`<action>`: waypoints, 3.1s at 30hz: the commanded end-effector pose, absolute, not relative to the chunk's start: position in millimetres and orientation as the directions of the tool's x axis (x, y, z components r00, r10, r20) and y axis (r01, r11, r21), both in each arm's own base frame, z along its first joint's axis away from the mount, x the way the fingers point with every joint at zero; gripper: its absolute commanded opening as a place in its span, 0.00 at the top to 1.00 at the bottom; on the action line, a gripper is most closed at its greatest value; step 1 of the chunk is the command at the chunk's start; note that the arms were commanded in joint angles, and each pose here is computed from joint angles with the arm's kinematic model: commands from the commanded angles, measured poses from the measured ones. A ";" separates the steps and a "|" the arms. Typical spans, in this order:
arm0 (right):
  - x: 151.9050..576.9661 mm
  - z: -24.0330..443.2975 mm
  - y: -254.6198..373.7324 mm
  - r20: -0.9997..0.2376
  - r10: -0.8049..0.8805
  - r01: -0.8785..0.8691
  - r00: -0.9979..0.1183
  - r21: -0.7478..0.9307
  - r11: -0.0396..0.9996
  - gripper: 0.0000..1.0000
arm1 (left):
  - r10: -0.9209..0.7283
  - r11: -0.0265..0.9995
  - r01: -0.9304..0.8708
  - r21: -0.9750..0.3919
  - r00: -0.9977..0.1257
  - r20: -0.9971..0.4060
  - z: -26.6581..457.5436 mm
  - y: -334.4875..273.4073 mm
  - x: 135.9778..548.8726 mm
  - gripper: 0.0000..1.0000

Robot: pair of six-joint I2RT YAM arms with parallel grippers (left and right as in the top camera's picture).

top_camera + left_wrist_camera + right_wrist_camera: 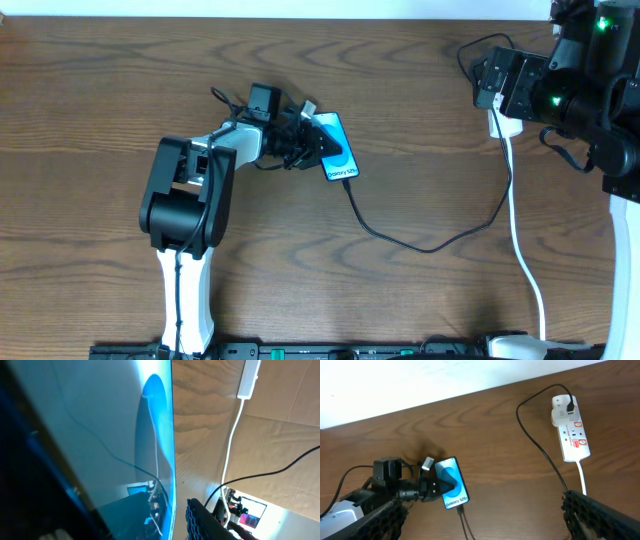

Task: Plug charger to phone and switch on socket
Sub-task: 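Lower the phone flat onto the table center with the left gripper, then open the left gripper and release the phone on the table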

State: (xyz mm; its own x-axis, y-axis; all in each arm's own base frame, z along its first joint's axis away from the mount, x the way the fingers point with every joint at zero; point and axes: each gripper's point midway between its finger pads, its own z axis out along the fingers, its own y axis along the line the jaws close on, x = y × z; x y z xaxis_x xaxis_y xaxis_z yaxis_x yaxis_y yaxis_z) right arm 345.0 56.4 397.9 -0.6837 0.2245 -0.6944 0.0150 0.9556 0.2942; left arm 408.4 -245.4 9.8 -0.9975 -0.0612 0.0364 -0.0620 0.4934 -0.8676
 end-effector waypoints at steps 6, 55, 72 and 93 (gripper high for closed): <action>344.8 398.9 56.5 -0.699 0.214 0.005 -0.683 0.288 0.958 0.01 | -0.125 0.662 -0.129 -0.738 -0.990 0.061 -26.9 -217.5 403.1 0.67; 352.8 387.4 57.3 -0.674 0.211 0.016 -0.707 0.283 0.959 0.02 | 0.051 0.680 0.071 -0.730 -0.997 -0.050 -30.1 -209.2 388.4 0.67; 352.5 386.8 57.2 -0.672 0.211 0.017 -0.710 0.283 0.959 0.02 | -0.005 0.696 -0.011 -0.718 -1.000 0.010 -33.3 -186.5 387.7 0.67; 352.4 386.7 57.2 -0.672 0.211 0.017 -0.710 0.283 0.959 0.02 | -0.192 0.723 -0.141 -0.677 -0.981 0.000 -37.7 -179.7 421.3 0.67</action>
